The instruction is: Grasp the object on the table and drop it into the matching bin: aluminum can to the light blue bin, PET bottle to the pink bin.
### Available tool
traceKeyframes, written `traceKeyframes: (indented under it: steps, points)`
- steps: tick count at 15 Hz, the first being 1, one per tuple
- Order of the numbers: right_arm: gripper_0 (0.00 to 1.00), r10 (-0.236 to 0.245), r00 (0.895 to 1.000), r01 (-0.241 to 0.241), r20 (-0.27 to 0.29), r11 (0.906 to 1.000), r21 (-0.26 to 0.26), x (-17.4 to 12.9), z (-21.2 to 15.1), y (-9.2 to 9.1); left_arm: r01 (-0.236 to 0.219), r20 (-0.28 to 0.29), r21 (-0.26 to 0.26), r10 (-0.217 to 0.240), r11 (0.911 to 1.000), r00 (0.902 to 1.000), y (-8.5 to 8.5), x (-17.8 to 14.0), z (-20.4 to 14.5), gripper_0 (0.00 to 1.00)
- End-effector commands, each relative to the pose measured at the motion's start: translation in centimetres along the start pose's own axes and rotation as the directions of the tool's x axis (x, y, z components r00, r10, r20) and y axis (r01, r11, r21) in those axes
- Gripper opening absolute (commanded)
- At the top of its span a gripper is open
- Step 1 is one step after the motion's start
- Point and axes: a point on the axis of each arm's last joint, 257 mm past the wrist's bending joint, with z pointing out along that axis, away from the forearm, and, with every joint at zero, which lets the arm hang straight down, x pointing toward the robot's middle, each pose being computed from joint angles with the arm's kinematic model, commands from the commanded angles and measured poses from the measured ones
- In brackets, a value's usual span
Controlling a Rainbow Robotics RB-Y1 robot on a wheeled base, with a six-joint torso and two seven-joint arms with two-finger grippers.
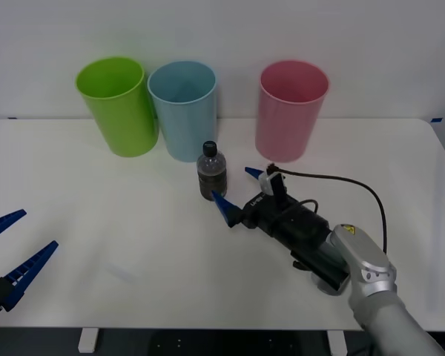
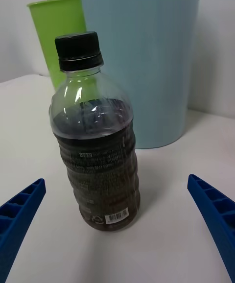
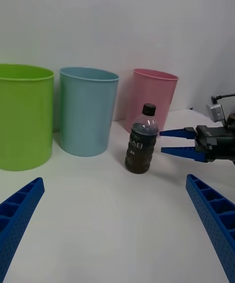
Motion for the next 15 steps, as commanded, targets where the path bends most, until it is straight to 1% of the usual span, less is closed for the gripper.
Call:
traceKeyframes:
  steps: [1,3,8,11,13,15]
  points:
    - [1.0,0.006,1.0,-0.006,-0.011,0.9999,-0.01,-0.1,1.7,0.4,0.0,0.0,0.0,0.0,1.0,1.0,0.0,0.0,0.0,1.0]
    - [1.0,0.008,1.0,-0.008,-0.014,1.0,0.0,-0.3,2.5,0.5,0.0,0.0,0.0,0.0,1.0,1.0,0.0,0.0,0.0,1.0]
    - [1.0,0.017,0.999,-0.017,-0.04,0.9999,0.002,-0.5,5.2,0.9,0.0,0.0,0.0,0.0,1.0,1.0,0.0,0.0,0.0,1.0]
    - [1.0,0.018,0.999,-0.017,-0.042,0.9997,0.019,-0.7,5.8,1.0,0.0,0.0,0.0,0.0,1.0,1.0,0.0,0.0,0.0,1.0]
    - [1.0,0.016,0.999,-0.015,-0.045,0.9998,0.011,-0.6,5.8,1.4,0.0,0.0,0.0,0.0,1.0,1.0,0.0,0.0,0.0,1.0]
    - [1.0,0.013,0.999,-0.012,-0.047,0.9998,0.017,-0.5,5.8,1.2,0.0,0.0,0.0,0.0,1.0,1.0,0.0,0.0,0.0,1.0]
